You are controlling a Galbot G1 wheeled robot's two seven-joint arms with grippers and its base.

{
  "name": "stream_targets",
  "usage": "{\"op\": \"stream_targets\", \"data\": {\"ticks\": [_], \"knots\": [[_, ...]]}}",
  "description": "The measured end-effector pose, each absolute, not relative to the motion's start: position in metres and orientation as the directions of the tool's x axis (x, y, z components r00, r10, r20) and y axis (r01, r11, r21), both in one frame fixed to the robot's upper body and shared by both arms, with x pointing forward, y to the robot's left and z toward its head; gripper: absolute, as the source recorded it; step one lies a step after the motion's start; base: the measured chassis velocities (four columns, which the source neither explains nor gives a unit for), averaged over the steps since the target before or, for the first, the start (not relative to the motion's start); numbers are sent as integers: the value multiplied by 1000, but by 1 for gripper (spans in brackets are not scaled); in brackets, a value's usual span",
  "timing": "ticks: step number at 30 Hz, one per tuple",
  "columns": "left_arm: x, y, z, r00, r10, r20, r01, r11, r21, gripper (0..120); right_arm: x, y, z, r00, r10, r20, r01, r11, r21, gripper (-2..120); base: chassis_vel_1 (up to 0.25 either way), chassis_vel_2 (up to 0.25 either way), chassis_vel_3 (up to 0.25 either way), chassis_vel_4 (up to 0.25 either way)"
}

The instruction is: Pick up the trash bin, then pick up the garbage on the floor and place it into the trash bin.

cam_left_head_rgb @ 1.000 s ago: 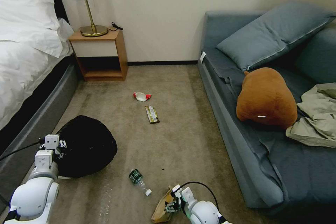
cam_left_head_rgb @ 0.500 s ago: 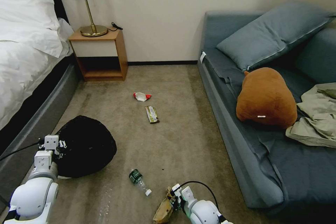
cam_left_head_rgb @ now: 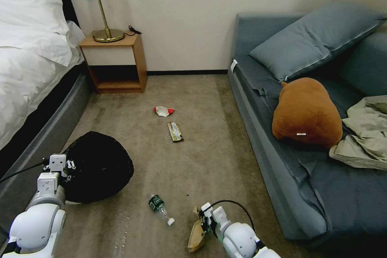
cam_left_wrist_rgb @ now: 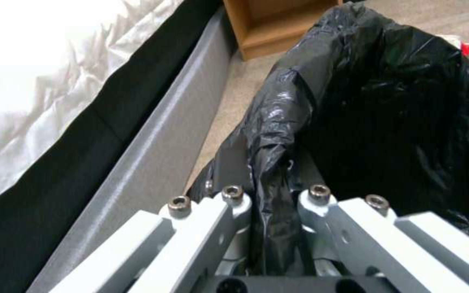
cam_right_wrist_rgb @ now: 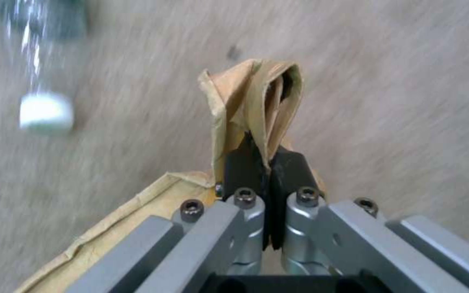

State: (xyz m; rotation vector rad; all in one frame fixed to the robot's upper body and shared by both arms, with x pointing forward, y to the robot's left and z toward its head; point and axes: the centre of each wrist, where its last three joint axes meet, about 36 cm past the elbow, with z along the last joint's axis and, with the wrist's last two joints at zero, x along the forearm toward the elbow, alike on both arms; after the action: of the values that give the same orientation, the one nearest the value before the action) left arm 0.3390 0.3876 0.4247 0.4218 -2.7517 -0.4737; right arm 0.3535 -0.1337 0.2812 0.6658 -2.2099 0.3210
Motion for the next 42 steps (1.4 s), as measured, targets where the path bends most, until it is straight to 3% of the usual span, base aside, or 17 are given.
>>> {"op": "stream_targets", "data": {"ticks": [8, 11, 17, 26, 31, 38, 42], "knots": [[339, 378, 425, -913, -316, 257, -211, 906, 366, 5, 389, -160, 328, -634, -349, 690, -553, 828, -90, 0, 0, 0, 0, 0], [339, 373, 425, -916, -306, 258, -200, 908, 368, 5, 412, -179, 369, -677, -359, 643, -555, 822, -126, 0, 0, 0, 0, 0], [340, 370, 425, -918, -302, 258, -196, 910, 366, 5, 430, -186, 422, -713, -499, 492, -626, 770, -127, 0, 0, 0, 0, 0], [342, 362, 423, -923, -281, 265, -177, 917, 357, 5, 435, -154, 452, -677, -606, 418, -697, 710, -99, 0, 0, 0, 0, 0], [345, 350, 423, -930, -257, 263, -158, 925, 347, 4, 456, -110, 462, -652, -660, 373, -737, 667, -108, 0, 0, 0, 0, 0], [346, 344, 416, -929, -252, 272, -151, 927, 343, 4, 469, -30, 462, -602, -738, 304, -782, 622, -40, 0, 0, 0, 0, 0], [348, 346, 416, -930, -253, 267, -154, 927, 341, 4, 470, -12, 455, -588, -755, 290, -794, 608, -27, 0, 0, 0, 0, 0]]}}
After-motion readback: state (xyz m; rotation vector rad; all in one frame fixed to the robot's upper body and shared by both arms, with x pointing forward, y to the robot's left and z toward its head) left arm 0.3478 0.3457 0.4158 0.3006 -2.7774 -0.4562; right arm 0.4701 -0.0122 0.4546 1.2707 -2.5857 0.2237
